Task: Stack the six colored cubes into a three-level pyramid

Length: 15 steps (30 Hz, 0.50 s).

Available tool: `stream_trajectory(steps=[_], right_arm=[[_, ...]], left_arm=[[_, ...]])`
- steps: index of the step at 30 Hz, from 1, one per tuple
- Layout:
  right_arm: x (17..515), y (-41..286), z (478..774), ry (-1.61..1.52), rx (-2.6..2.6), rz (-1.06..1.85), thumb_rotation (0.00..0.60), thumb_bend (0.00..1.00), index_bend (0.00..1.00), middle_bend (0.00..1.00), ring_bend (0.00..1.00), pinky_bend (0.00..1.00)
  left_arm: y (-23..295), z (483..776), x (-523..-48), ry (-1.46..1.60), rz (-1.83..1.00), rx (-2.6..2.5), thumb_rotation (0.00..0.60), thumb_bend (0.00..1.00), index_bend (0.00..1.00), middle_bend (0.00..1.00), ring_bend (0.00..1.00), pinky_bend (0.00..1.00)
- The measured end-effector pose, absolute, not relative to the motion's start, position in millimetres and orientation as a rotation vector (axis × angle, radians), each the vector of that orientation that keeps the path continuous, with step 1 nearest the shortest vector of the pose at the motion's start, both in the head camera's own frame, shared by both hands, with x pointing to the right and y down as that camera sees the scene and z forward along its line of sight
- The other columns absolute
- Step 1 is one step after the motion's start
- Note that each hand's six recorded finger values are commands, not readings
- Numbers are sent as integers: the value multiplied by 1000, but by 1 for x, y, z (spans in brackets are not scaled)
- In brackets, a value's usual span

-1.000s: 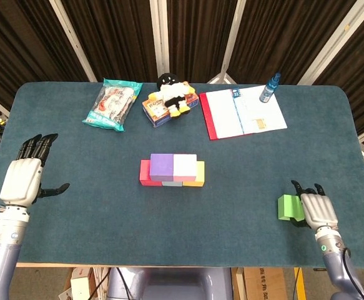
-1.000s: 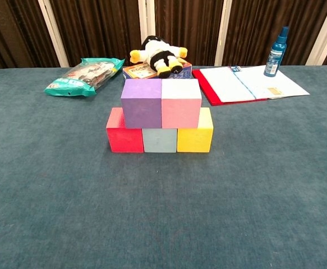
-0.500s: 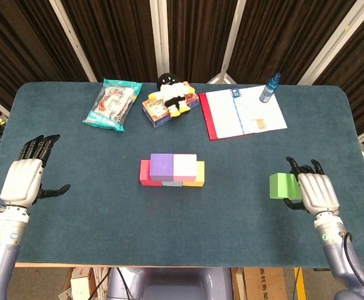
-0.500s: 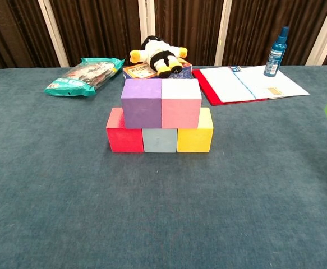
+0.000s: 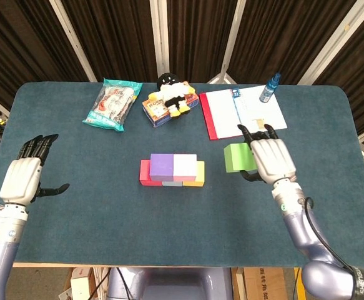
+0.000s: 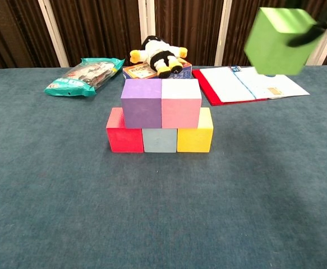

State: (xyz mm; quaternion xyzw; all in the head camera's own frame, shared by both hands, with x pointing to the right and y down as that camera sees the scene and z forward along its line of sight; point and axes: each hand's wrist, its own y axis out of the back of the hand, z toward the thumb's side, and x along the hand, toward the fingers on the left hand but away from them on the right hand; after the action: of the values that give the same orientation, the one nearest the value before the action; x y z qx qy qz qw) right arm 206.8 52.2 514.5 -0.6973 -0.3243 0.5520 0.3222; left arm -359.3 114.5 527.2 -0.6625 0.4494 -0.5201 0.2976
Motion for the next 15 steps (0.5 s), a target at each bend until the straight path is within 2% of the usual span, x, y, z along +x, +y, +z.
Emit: stream_trajectory(steps=[8,15], right_arm=[[139,36,511,-820,-1854,1458,600,277,0,444,217,0],[110,35,516,-844,-1875,1503,600,277,0,444,217,0]], left_arm=[[113,529,-365,1207,-1394,-1764,600,50,0,61,0,0],[110,525,-369,1221,-1386,-1739,600,50,0,61,0,0]])
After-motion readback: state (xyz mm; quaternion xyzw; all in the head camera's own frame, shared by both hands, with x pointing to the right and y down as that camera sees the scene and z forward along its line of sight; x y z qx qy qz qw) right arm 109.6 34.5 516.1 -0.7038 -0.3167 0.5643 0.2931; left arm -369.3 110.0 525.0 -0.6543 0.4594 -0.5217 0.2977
